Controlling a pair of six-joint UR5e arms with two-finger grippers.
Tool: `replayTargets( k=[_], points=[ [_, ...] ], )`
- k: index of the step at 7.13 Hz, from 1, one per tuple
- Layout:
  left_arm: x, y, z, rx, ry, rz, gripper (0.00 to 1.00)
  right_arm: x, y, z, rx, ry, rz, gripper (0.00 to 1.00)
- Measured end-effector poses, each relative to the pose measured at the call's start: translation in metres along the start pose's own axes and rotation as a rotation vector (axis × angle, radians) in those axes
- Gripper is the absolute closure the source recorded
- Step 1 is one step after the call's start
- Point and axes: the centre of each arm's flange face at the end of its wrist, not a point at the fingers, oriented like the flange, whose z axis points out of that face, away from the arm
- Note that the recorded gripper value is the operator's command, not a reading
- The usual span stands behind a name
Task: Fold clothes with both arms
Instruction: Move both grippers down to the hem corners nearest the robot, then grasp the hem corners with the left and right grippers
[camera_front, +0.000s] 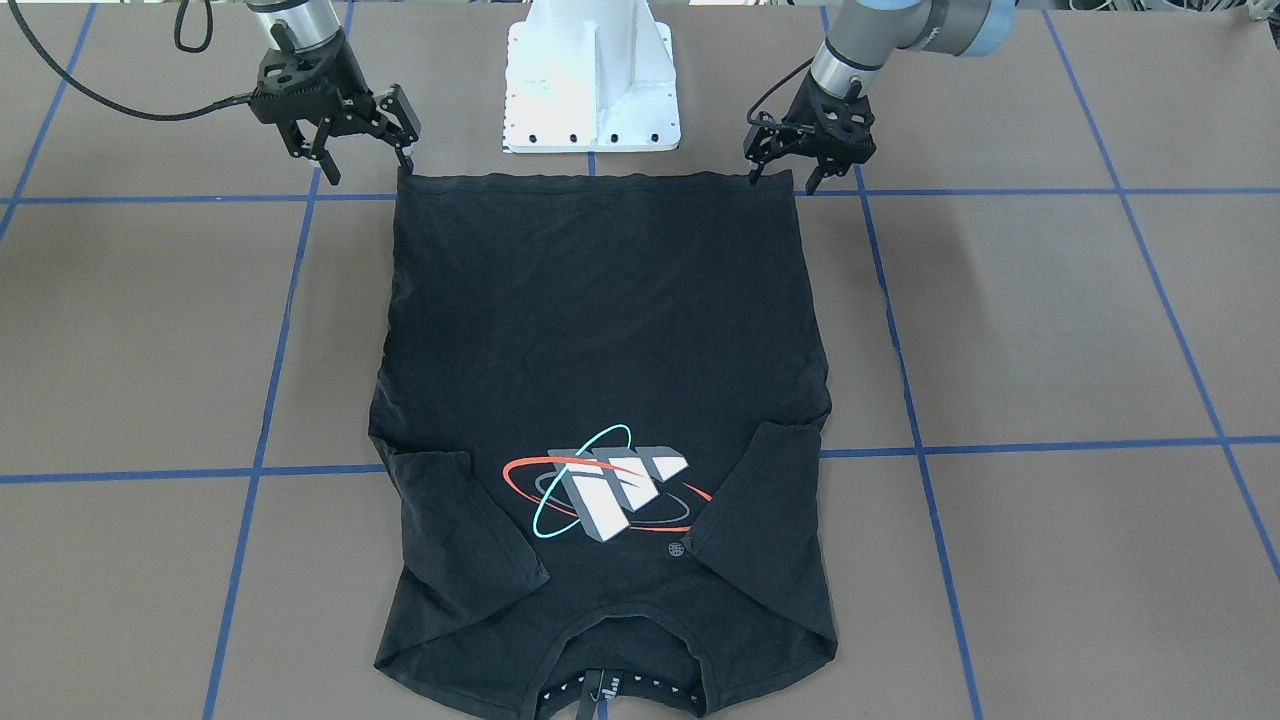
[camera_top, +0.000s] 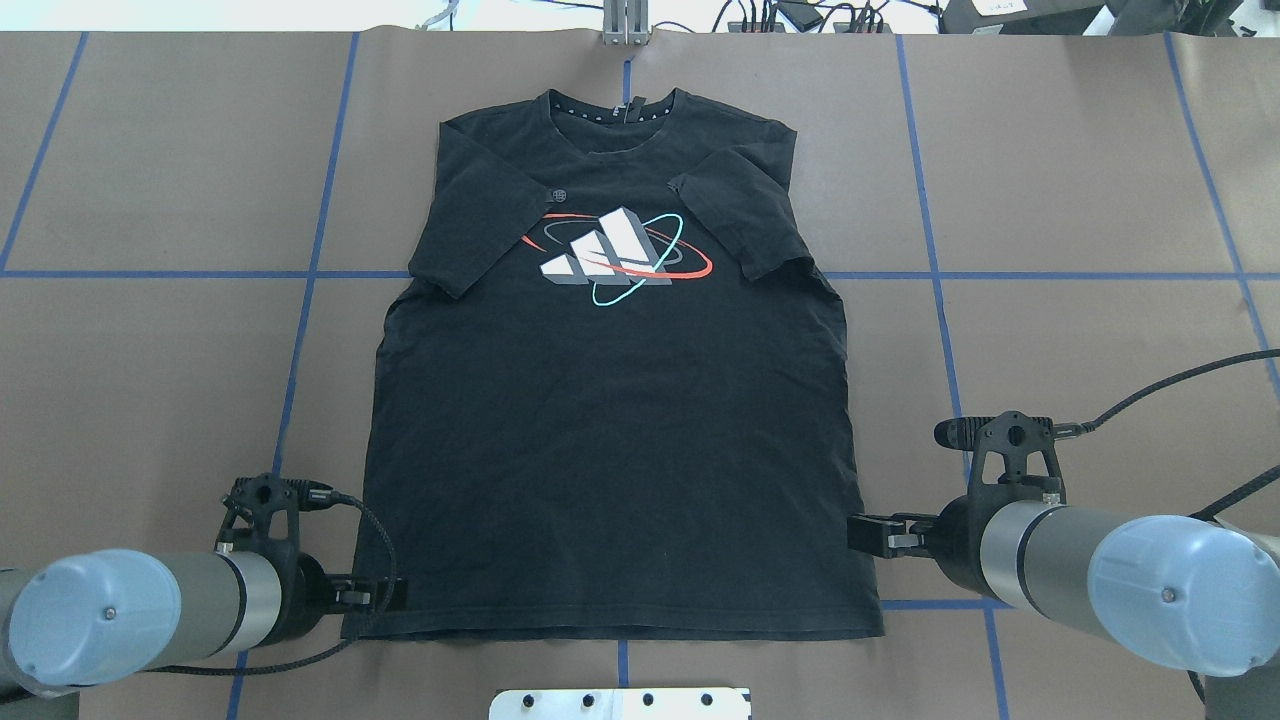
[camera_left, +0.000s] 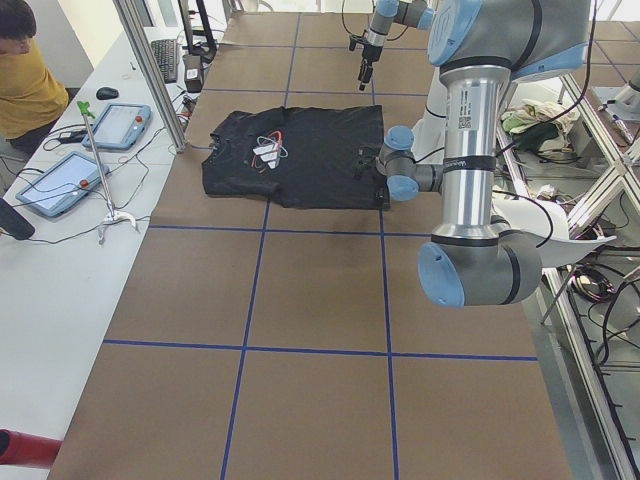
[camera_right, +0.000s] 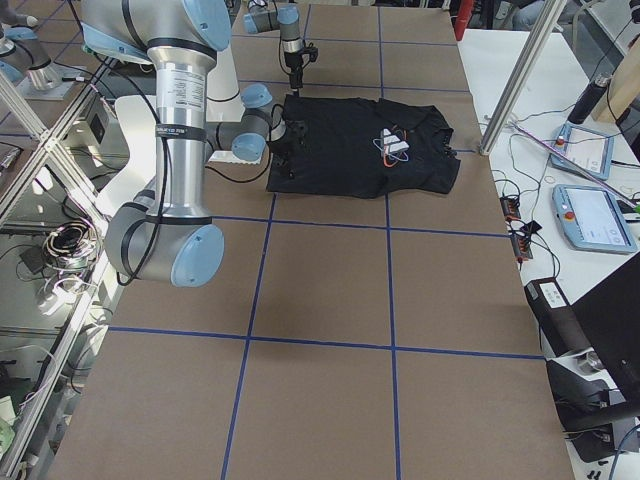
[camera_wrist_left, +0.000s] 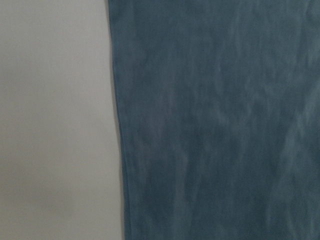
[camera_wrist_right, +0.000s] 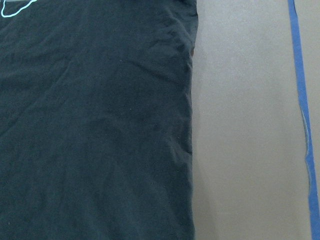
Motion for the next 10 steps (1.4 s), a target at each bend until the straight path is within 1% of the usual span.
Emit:
replayTargets(
  k=[2, 4, 7, 8, 9, 10],
  points=[
    [0.0, 0.016, 0.005, -0.025, -0.009, 0.002, 0.32, -0.001, 0.0, 0.0, 0.002, -0.001, 0.0, 0.0],
    [-0.009, 0.02, 0.008, -0.032, -0.028, 0.003, 0.32, -0.001, 0.0, 0.0, 0.001, -0.001, -0.001, 0.0],
    [-0.01, 0.027, 0.01, -0.044, -0.033, 0.01, 0.57, -0.001, 0.001, 0.001, 0.001, 0.0, -0.001, 0.0],
    [-0.009, 0.029, 0.011, -0.049, -0.032, 0.013, 0.61, -0.001, 0.001, 0.001, 0.001, 0.0, -0.001, 0.0],
    [-0.008, 0.031, 0.012, -0.051, -0.032, 0.015, 0.78, -0.001, 0.001, 0.001, 0.001, 0.0, -0.001, 0.0],
    [-0.008, 0.031, 0.012, -0.052, -0.032, 0.015, 1.0, -0.001, 0.001, 0.001, 0.001, 0.0, -0.001, 0.0]
  ],
)
